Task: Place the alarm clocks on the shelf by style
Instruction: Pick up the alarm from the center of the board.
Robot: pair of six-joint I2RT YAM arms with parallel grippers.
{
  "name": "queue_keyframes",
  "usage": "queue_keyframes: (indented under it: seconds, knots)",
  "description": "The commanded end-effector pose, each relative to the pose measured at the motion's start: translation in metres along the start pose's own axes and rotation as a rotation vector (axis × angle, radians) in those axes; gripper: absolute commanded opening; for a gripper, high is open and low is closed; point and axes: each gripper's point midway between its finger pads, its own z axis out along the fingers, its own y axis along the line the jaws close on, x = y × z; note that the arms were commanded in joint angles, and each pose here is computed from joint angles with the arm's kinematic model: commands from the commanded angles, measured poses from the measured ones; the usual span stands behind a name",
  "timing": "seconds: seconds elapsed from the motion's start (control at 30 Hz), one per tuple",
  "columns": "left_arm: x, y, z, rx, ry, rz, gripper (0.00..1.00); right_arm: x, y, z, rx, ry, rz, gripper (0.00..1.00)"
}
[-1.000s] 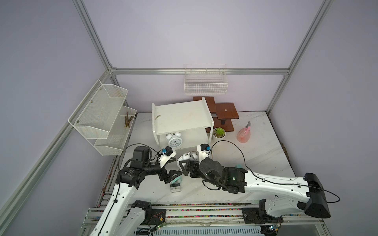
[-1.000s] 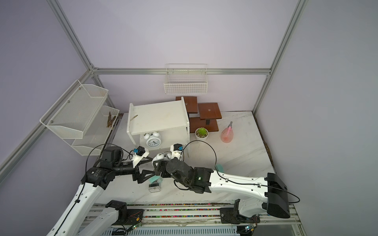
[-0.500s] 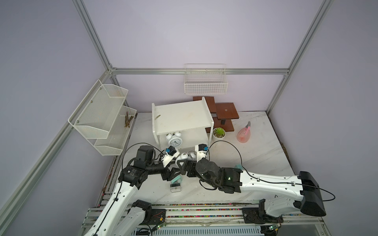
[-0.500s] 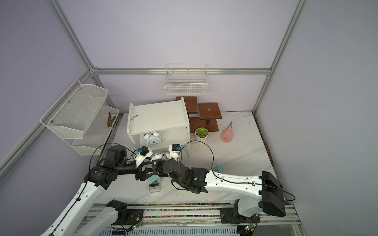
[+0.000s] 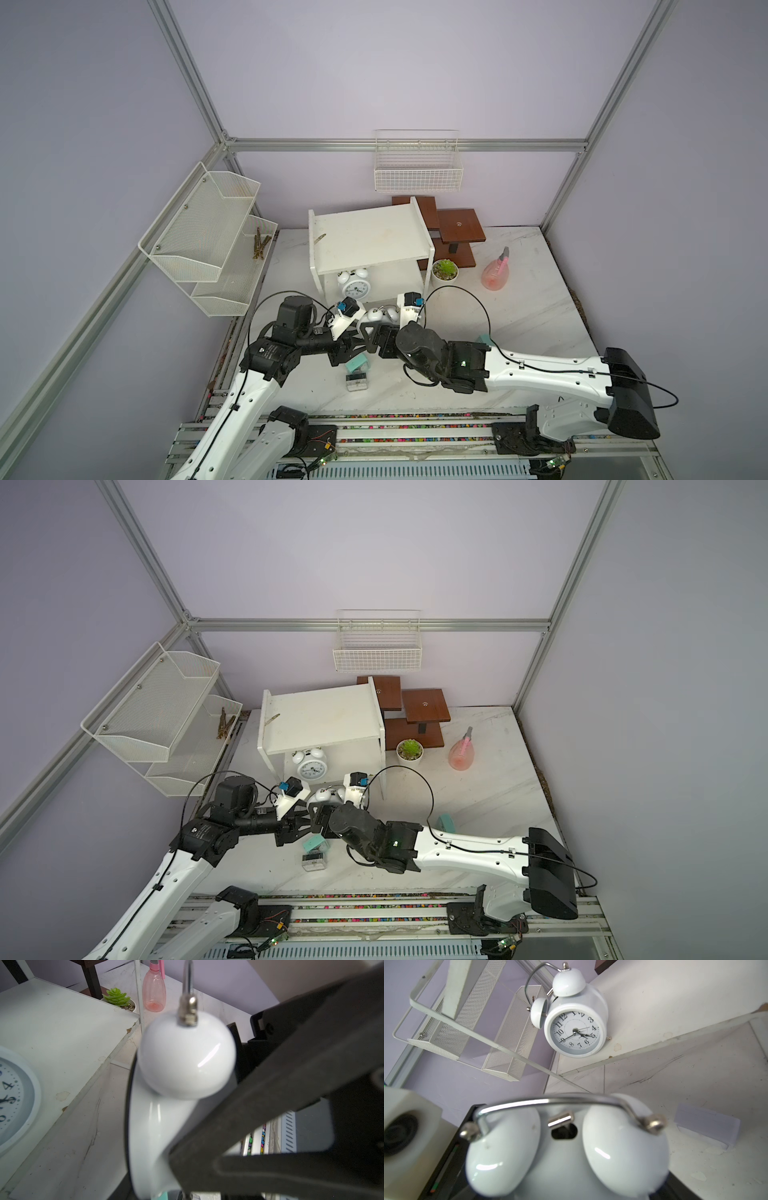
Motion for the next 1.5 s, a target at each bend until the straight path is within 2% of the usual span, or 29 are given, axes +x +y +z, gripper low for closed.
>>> queue_keyframes:
  seconds: [0.0,0.13,0.57,1.07,1.37,1.47]
  knots:
    - [-0.013,0.002,-0.004,-0.021,-0.027,-0.008,0.24,-0.017,0.021,-0.006,-0.076,-0.073,0.036,0.9]
    - [-0.013,0.004,-0.004,-0.029,-0.023,-0.028,0.23,-0.015,0.016,-0.01,-0.075,-0.12,0.07,0.99]
    - [-0.014,0.004,-0.003,-0.024,-0.026,-0.045,0.22,-0.011,-0.003,-0.01,-0.128,-0.263,0.19,0.99]
    - [-0.014,0.003,-0.004,-0.021,-0.027,-0.044,0.23,0.004,0.003,0.011,-0.13,-0.237,0.184,0.99]
    - [-0.013,0.002,-0.004,-0.018,-0.027,-0.04,0.27,0.008,-0.003,0.013,-0.129,-0.238,0.182,0.83]
    - [-0.012,0.002,-0.004,-0.017,-0.025,-0.038,0.33,0.005,-0.005,0.01,-0.129,-0.251,0.169,0.78]
